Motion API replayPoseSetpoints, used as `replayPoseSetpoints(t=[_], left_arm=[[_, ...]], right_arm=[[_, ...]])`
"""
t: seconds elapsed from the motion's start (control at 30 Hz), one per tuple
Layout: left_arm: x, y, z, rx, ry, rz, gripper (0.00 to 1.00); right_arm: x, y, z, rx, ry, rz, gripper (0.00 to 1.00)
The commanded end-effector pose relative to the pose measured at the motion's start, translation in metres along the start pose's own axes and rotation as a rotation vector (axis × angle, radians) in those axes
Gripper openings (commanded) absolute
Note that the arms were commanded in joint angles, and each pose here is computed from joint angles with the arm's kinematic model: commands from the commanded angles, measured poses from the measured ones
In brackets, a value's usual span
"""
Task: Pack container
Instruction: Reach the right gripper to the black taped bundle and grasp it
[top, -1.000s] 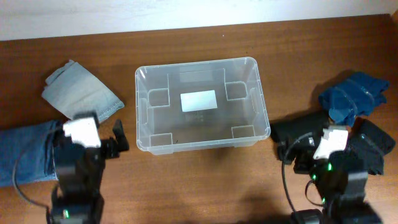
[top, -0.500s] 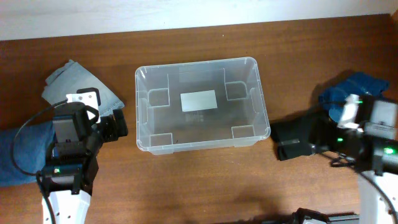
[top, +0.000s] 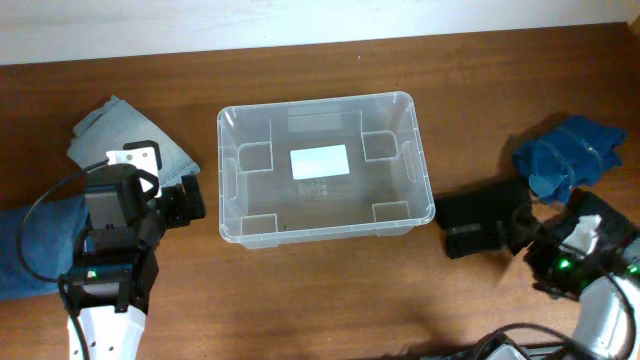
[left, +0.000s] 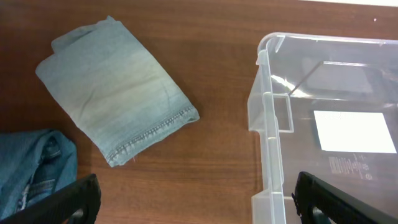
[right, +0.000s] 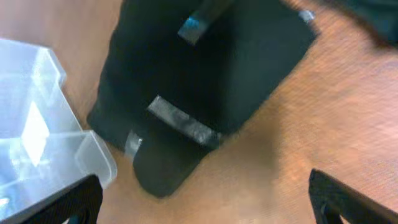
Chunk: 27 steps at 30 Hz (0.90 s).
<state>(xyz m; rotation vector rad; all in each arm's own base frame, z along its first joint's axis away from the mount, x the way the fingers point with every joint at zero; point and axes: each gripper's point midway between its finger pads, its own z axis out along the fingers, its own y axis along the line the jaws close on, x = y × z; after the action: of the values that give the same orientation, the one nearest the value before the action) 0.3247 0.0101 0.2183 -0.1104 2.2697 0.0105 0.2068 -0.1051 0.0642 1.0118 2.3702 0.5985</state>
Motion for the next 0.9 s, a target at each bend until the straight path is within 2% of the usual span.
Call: replayPoseSetpoints(t=[0.0, 0.27, 0.43, 0.77, 0.87], left_arm=[[-0.009, 0.001, -0.004, -0.010, -0.023, -0.004, 0.99], [-0.009, 0.001, -0.004, -0.010, -0.024, -0.004, 0.99], [-0.009, 0.001, -0.004, -0.010, -0.024, -0.004, 0.99], [-0.009, 0.001, -0.004, -0.010, -0.023, -0.004, 0.99], [-0.009, 0.001, -0.004, -0.010, -0.024, -0.004, 0.99]], right_arm=[[0.011, 0.010, 0.016, -0.141, -0.017, 0.029, 0.99], [0.009, -0.013, 0.048, -0.150, -0.139, 0.063, 0.99], [0.014, -0.015, 0.062, -0.160, -0.114, 0.066, 0.98], [0.020, -0.013, 0.078, -0.174, -0.066, 0.074, 0.38], [0.013, -0.011, 0.076, -0.181, -0.081, 0.060, 0.24]])
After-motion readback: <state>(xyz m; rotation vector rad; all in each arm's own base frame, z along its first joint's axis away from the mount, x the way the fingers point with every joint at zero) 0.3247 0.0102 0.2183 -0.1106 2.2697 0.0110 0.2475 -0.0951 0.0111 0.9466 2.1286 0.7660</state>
